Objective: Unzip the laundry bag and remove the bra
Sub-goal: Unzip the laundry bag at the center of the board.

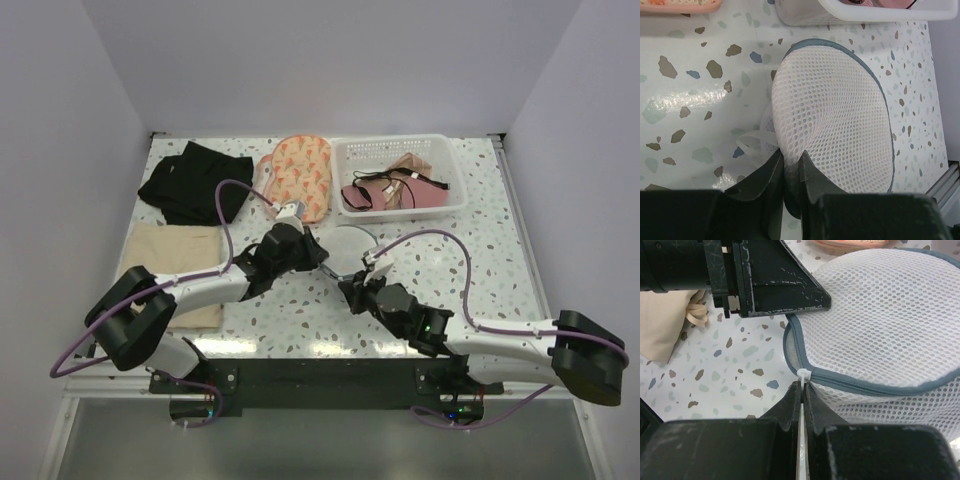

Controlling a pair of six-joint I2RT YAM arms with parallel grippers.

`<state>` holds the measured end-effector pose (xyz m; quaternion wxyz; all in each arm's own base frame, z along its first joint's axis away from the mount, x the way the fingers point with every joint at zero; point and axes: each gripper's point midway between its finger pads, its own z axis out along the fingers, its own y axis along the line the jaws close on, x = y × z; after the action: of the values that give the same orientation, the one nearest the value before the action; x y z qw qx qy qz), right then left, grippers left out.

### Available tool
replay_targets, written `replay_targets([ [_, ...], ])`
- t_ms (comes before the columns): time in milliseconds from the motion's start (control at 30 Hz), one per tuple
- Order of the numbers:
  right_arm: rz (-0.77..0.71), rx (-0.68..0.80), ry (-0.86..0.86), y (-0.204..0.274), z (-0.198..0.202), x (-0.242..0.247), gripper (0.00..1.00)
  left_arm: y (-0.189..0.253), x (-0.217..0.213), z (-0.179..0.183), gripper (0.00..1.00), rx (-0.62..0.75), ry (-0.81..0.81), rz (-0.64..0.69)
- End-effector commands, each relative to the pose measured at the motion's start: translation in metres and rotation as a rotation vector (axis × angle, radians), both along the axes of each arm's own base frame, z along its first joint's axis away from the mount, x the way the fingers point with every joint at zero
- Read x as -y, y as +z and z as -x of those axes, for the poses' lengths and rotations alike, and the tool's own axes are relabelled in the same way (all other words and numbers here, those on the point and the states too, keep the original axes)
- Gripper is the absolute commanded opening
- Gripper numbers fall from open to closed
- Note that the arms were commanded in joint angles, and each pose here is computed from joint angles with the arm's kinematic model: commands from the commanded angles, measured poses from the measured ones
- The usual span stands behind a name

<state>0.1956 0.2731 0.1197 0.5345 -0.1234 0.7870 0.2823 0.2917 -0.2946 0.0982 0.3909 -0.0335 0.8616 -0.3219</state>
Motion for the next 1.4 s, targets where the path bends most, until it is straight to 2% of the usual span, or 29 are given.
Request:
replay_targets([
  [0, -0.067, 0.003, -0.019, 0.012, 0.003, 0.004, 0.00, 0.017, -0.027, -0.028, 0.00, 0.101, 0.130, -0.081],
  [267, -0.056, 0.006, -0.141, 0.012, -0.002, 0.035, 0.00, 0.023, -0.027, -0.029, 0.00, 0.122, 0.119, -0.089],
  [467, -0.038, 0.003, -0.254, 0.009, -0.009, 0.057, 0.00, 0.027, -0.014, -0.028, 0.00, 0.143, 0.043, -0.071],
  [733, -0.024, 0.004, -0.323, 0.006, -0.012, 0.073, 0.00, 0.022, 0.005, -0.026, 0.00, 0.149, -0.055, -0.053],
  [1000, -0.012, 0.000, -0.333, 0.005, -0.011, 0.077, 0.00, 0.019, 0.023, -0.034, 0.00, 0.171, -0.118, -0.056],
  [1300, -0.003, -0.010, -0.270, 0.004, -0.008, 0.064, 0.00, 0.015, 0.038, -0.054, 0.00, 0.191, -0.136, -0.085],
  [1333, -0.006, -0.012, -0.265, 0.005, -0.007, 0.063, 0.00, 0.013, 0.038, -0.055, 0.01, 0.189, -0.136, -0.089],
  [1367, -0.004, -0.012, -0.263, 0.004, -0.007, 0.062, 0.00, 0.014, 0.039, -0.057, 0.07, 0.193, -0.130, -0.089],
])
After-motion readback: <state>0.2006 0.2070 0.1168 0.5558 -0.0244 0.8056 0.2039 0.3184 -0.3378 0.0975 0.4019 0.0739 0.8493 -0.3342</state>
